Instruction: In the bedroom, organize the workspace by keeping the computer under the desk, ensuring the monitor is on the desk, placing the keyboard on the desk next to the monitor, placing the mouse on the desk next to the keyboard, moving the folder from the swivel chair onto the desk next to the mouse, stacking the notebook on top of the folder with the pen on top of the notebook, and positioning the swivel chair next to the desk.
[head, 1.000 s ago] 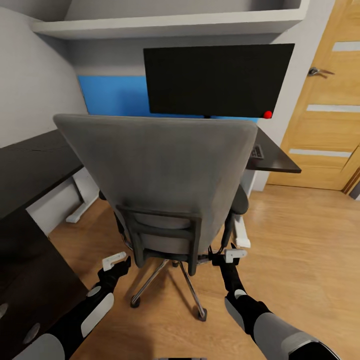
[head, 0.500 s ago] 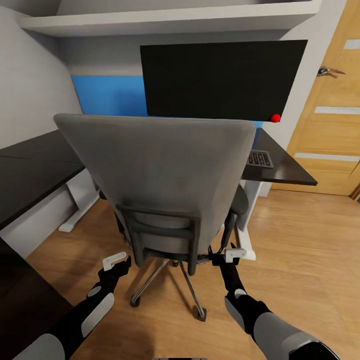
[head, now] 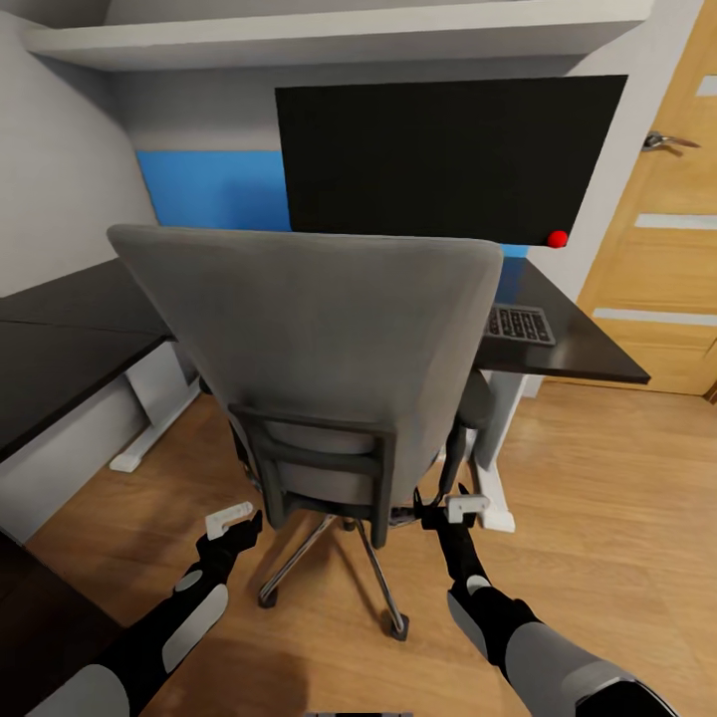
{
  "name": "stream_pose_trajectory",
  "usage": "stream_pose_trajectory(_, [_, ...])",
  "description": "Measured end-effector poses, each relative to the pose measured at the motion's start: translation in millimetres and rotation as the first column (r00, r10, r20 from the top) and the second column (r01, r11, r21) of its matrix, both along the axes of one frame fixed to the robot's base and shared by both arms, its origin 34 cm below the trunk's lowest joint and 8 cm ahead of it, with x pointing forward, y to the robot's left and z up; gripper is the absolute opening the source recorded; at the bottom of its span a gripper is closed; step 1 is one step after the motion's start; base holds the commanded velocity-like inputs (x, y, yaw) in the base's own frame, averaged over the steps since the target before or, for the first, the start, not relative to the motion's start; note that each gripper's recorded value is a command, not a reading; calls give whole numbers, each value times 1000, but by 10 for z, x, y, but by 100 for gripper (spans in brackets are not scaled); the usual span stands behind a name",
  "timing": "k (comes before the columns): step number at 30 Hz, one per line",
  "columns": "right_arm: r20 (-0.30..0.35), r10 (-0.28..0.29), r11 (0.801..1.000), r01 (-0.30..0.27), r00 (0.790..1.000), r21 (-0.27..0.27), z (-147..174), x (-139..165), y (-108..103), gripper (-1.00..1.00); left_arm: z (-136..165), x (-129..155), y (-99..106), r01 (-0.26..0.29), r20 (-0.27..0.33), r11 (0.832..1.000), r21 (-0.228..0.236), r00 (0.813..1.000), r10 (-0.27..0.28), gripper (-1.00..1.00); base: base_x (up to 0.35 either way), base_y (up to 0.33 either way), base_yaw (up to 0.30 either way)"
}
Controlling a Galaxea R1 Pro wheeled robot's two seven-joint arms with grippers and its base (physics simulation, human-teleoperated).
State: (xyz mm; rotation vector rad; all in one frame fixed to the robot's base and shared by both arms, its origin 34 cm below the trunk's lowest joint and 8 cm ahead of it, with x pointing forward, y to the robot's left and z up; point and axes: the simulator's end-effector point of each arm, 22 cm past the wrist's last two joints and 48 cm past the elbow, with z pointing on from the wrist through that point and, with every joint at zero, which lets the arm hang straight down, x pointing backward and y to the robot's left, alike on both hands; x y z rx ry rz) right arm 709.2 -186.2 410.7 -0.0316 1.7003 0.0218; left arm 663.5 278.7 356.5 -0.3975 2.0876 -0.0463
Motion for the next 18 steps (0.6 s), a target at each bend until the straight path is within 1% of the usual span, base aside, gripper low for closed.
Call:
stream_pose_trajectory(7, [-4,3,1000,-3,1000,0,-3,7,12,100,-6,-2,-2,1,-1,1000,0,1000,-1,100,5,0,0])
stream_pose_trajectory(12, [-11,5,1000,-5,1000,-6,-32,-5,4,100,-10,-1,-15,3,-2,1000,-1,1000,-3,100,-255,0,0])
stream_pose_trajectory(15, [-16,6,1000,-6,1000,-8,-52,-19,2,100,-11,-1,-96,6,-1,1000,-13,1000,-6,100,-94,0,0])
stream_pose_trajectory(18, [-17,6,1000,-6,1000,-7,-58,-22,2,100,-13,-1,-119,6,-2,1000,-17,1000,-6,100,-35,0,0])
